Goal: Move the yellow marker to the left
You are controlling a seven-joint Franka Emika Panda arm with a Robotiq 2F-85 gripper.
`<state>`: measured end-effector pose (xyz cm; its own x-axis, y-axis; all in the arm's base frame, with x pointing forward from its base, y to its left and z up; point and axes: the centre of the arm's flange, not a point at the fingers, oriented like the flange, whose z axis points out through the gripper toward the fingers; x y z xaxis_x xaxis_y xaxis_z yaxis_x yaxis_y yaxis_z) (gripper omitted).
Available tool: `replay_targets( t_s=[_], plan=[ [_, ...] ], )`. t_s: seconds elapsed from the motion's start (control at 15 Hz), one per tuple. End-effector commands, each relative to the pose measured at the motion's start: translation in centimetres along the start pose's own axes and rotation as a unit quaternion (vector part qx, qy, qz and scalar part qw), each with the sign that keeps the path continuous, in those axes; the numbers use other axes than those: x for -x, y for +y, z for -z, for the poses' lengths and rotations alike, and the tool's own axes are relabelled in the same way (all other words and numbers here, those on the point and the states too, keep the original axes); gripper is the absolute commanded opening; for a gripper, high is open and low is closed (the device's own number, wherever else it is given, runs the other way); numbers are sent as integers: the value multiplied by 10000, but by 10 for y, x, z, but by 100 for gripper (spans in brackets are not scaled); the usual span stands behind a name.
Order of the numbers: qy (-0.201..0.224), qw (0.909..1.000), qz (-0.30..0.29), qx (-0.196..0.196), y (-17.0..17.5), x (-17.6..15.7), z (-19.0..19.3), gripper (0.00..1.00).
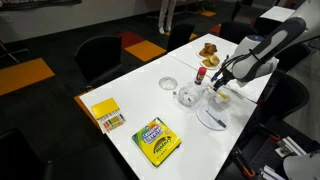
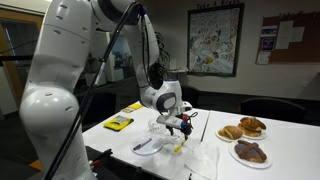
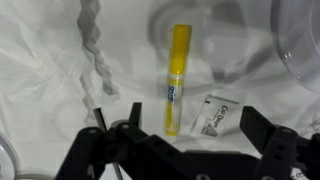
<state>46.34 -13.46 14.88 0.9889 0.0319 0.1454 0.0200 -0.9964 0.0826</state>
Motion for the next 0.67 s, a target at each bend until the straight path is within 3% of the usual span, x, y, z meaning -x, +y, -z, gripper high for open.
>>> replay_targets(
  t_s=[0.0,0.33,0.4,0.53,0.6],
  plan=[
    [225,9995,-100,-185,11,11,-24,100],
    [329,9984,-282,-367,18,19,-42,100],
    [342,9981,-334,-390,20,20,-44,75],
    [338,9978,-387,-418,24,23,-48,67],
    [324,9978,-406,-421,26,24,-50,57]
  ],
)
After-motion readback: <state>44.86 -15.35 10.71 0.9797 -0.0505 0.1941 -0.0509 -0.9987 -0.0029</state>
